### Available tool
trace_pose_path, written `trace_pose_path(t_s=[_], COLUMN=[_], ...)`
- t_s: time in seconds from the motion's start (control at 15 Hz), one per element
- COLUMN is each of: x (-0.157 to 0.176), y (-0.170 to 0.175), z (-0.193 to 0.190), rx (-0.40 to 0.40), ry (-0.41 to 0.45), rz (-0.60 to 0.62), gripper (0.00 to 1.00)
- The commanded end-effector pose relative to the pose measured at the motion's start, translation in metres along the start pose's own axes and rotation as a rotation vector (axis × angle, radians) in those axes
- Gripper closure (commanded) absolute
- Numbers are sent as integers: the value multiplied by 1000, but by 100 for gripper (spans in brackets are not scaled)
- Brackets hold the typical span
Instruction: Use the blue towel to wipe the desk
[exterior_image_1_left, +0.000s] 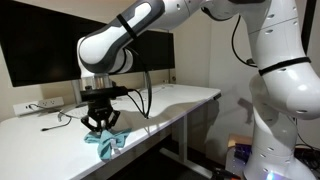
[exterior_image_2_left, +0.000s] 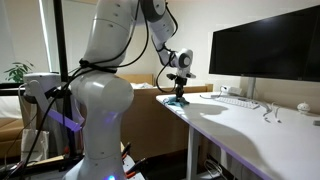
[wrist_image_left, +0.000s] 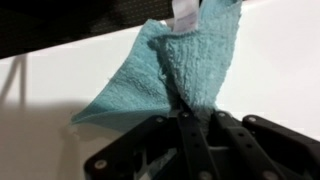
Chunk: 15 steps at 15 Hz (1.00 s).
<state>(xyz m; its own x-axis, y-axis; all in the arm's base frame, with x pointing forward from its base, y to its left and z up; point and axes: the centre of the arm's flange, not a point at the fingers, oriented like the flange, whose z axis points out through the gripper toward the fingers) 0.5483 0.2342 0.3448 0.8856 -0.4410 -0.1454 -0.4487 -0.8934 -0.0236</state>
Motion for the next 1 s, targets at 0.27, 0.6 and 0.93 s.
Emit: trace_pose_path(t_s=[0.27,0.6,0.93], x=[27,42,42], y=[81,110,120], z=[41,43,43], rx=[-47,-55,-62], ry=[-40,-53,-59], rz=[87,119,114], gripper=[92,92,92])
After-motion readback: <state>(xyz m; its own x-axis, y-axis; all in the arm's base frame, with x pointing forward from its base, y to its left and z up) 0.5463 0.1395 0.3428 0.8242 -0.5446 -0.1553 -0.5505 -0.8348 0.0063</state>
